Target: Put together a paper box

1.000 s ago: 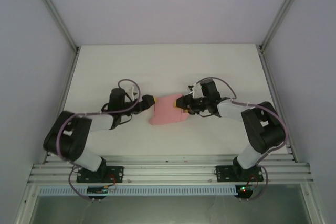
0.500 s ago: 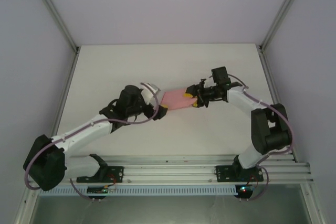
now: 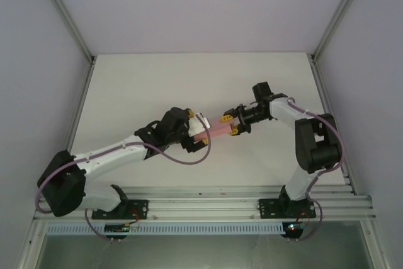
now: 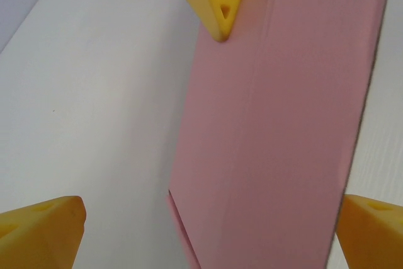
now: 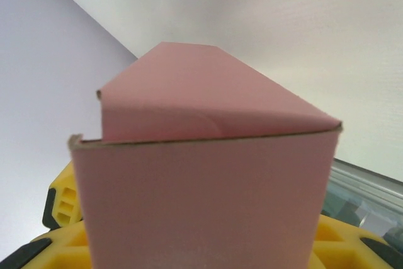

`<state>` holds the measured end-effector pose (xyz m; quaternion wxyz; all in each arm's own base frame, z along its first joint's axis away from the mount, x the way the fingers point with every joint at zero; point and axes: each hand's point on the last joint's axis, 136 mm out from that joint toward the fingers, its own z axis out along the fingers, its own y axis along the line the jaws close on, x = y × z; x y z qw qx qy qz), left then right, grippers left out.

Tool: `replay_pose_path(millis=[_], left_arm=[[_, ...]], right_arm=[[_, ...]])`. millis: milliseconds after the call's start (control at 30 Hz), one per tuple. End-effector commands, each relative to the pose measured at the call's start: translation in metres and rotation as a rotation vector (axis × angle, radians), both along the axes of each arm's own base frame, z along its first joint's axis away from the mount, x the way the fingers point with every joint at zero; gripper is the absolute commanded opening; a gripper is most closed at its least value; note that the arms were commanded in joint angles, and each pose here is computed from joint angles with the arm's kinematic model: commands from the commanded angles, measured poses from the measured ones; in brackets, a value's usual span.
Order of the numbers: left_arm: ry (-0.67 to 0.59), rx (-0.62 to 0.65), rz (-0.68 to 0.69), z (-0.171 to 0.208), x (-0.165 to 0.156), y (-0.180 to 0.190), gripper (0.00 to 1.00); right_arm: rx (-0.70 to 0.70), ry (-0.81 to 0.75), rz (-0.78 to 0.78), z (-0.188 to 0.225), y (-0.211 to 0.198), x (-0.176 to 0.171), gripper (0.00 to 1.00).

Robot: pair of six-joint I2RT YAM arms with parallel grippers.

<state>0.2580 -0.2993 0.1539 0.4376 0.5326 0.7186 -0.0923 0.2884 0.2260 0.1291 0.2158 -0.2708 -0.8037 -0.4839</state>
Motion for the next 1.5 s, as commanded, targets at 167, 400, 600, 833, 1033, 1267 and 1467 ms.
replay_pose_path(millis=[167,400,600,833,1033,1267,1467], left_arm=[[-0.018,0.071,-0.099,0.000,0.003,-0.018,1.00],[-0.022,0.113,-0.110,-0.009,0.012,-0.025,0.92],[-0.062,0.087,-0.115,0.001,0.017,-0.030,0.65],[-0.103,0.094,-0.113,0.007,0.020,-0.028,0.44],[-0.101,0.104,-0.119,0.009,0.019,-0.024,0.34],[-0.023,0.110,-0.135,0.006,0.015,-0.017,0.27],[0.054,0.123,-0.146,-0.001,0.010,-0.005,0.25]], right_arm=[[0.052,0.070,0.001,0.012,0.003,-0.003,0.39],[0.064,0.060,0.007,0.015,0.004,-0.003,0.40],[0.064,0.063,0.007,0.015,0.003,-0.003,0.40],[0.064,0.064,0.006,0.015,0.003,-0.003,0.48],[0.053,0.039,0.005,0.018,0.002,-0.003,0.71],[-0.024,-0.128,-0.053,0.026,-0.019,0.010,0.98],[-0.027,-0.341,-0.154,0.042,-0.044,0.029,0.98]])
